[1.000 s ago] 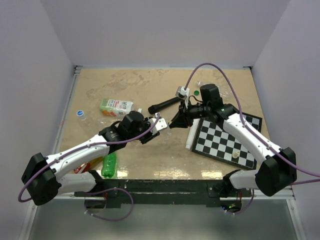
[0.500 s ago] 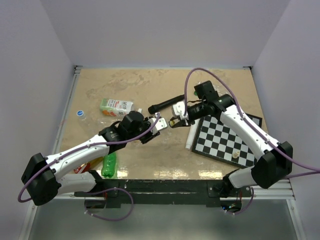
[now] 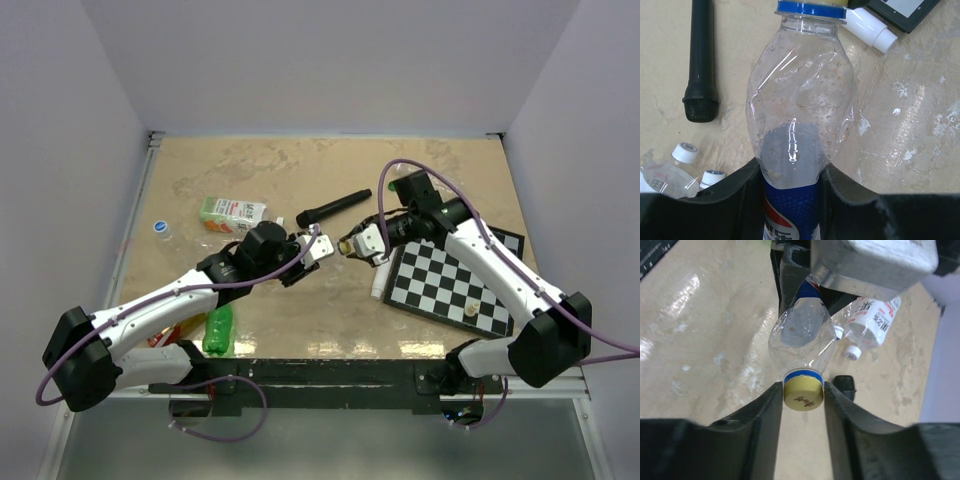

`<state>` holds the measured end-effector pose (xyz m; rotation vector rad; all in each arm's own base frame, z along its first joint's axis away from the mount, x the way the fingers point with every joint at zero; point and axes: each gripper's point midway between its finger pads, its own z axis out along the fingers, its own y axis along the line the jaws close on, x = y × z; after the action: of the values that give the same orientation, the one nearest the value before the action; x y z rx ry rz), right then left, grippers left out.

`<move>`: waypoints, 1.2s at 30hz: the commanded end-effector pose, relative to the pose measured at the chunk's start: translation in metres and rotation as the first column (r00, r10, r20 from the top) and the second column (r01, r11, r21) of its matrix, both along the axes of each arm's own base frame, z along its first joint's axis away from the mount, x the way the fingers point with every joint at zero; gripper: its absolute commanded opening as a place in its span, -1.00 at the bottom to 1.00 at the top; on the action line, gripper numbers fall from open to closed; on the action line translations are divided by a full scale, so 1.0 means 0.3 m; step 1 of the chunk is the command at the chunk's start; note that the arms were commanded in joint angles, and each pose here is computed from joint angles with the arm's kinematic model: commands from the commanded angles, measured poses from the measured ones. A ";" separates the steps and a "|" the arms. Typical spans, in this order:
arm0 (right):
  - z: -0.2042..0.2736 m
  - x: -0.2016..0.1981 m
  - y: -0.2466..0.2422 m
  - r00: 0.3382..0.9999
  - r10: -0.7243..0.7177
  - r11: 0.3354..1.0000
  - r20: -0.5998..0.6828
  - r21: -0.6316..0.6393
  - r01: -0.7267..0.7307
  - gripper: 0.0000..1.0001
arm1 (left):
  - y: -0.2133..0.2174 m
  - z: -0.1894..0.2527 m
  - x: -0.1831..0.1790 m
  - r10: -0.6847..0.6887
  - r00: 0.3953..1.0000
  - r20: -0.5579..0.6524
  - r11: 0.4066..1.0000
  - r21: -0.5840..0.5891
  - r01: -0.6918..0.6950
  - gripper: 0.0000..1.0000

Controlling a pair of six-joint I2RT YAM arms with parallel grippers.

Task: Unscrew the bottle caps
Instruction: Unscrew the bottle cap from the plastic bottle.

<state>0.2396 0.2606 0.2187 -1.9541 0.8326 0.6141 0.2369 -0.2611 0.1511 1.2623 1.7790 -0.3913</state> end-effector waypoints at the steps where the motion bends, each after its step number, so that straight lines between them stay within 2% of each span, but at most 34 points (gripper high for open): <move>1: 0.050 -0.025 -0.014 0.987 -0.089 0.995 -0.130 0.034 0.095 -0.01 | -0.017 0.047 -0.011 -0.031 0.999 0.028 0.999 -0.038 0.032 -1.00; 5: 0.079 -0.046 -0.034 0.967 -0.131 0.991 -0.218 -0.001 0.134 0.17 | -0.015 0.047 -0.008 -0.027 0.999 0.029 0.999 -0.037 0.028 -1.00; 11: 0.145 -0.024 -0.073 0.881 -0.289 0.953 -0.374 -0.030 0.300 0.22 | -0.017 0.048 -0.010 -0.028 0.999 0.027 0.999 -0.041 0.029 -1.00; 13: 0.164 -0.008 -0.071 0.808 -0.356 0.920 -0.470 -0.025 0.391 0.25 | -0.018 0.048 -0.011 -0.029 0.999 0.026 0.999 -0.042 0.030 -1.00; 17: 0.183 0.004 -0.042 0.621 -0.413 0.846 -0.666 -0.027 0.533 0.58 | -0.020 0.057 -0.008 -0.024 0.999 0.027 0.998 -0.050 0.025 -1.00; 19: 0.176 0.006 -0.034 0.586 -0.413 0.838 -0.697 -0.039 0.544 0.60 | -0.019 0.055 -0.006 -0.021 0.999 0.027 0.999 -0.048 0.023 -1.00; 24: 0.114 0.019 -0.020 0.514 -0.433 0.833 -0.740 -0.111 0.543 0.57 | -0.016 0.051 -0.006 -0.018 1.000 0.025 0.999 -0.046 0.019 -1.00; 32: 0.024 0.035 0.011 0.453 -0.478 0.818 -0.752 -0.195 0.540 0.46 | -0.017 0.053 -0.002 -0.014 1.000 0.027 0.999 -0.045 0.015 -1.00; 36: 0.012 0.031 0.023 0.448 -0.478 0.825 -0.755 -0.212 0.524 0.27 | -0.015 0.050 -0.001 -0.011 1.000 0.027 0.999 -0.043 0.013 -1.00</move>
<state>0.2477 0.2627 0.2154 -1.1915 1.8632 1.1241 0.2345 -0.2622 0.1507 1.2701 1.7782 -0.4024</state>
